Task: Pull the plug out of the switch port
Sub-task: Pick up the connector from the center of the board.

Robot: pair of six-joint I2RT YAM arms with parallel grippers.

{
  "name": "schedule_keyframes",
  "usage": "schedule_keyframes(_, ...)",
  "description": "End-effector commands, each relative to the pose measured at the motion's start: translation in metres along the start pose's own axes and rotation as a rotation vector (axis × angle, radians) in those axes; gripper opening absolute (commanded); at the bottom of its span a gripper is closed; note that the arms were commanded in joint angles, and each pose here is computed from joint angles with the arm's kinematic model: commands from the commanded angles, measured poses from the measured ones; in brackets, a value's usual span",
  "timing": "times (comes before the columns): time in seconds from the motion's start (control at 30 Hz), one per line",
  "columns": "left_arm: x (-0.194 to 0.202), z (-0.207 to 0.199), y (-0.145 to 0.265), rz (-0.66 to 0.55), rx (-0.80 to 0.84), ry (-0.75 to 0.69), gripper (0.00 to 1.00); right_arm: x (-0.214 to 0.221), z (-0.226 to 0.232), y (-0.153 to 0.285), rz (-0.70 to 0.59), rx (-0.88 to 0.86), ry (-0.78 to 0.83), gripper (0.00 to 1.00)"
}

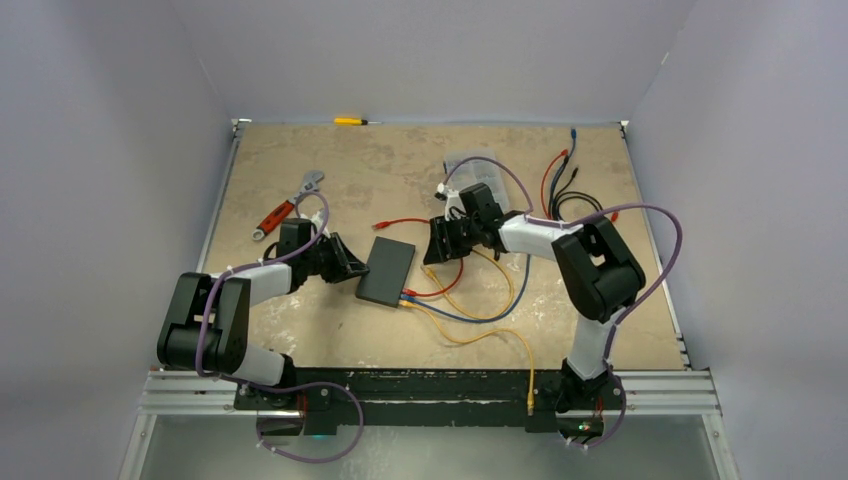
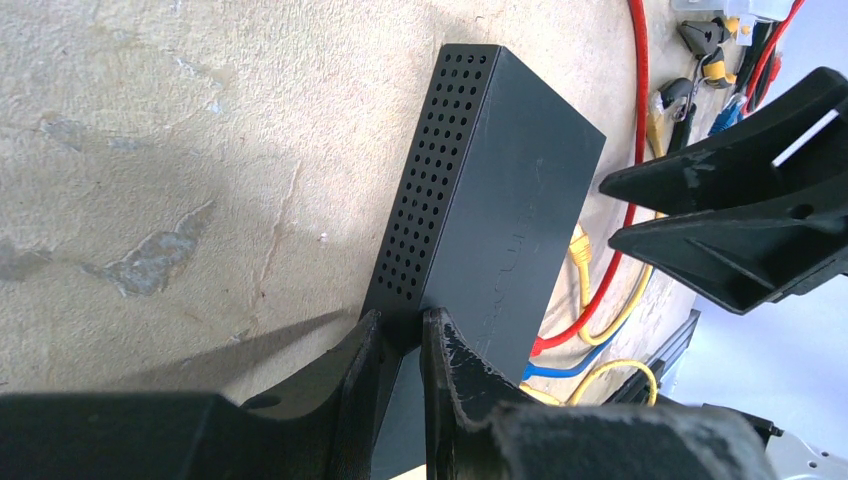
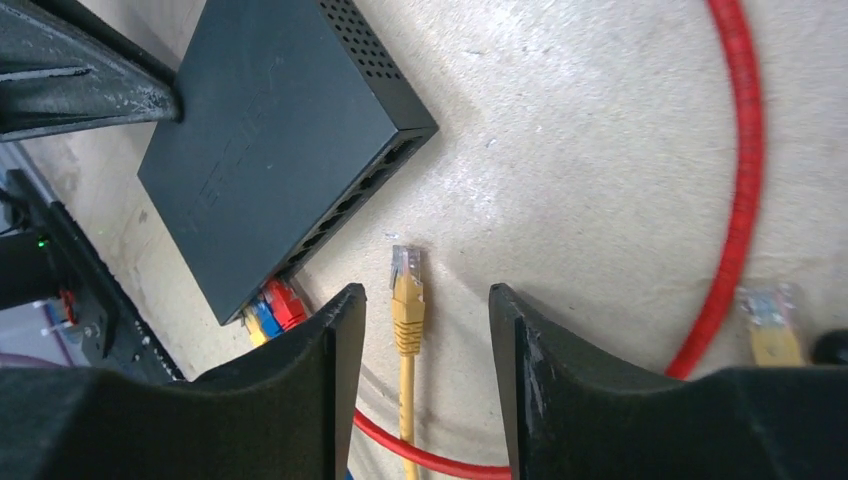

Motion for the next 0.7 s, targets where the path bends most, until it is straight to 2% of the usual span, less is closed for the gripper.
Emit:
schedule_keyframes(0.0, 0.029, 0.041, -0.002, 0.089, -0.279, 0.036, 0.14, -0.011, 0.012, 0.016, -0.076, 0.113, 0.071, 0.54)
schedule_keyframes(0.37, 0.031, 0.044, -0.004, 0.098, -0.282, 0.042, 0.14, 0.026, 0.024, 0.008, 0.031, 0.286, 0.137, 0.54)
schedule_keyframes(0.67, 0.032, 0.044, -0.003, 0.1, -0.279, 0.043, 0.14, 0.031, 0.036, -0.004, 0.041, 0.395, 0.182, 0.4)
Point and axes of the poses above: each gripper's point midway between its finger pads, its own y axis back along the fingers, its own z axis along the line the jaws close on, x = y × z, the point moved 10 cm from there along y, back along the fingers, and after that the axes turned 5 degrees about -y, right-handed, at the moved point
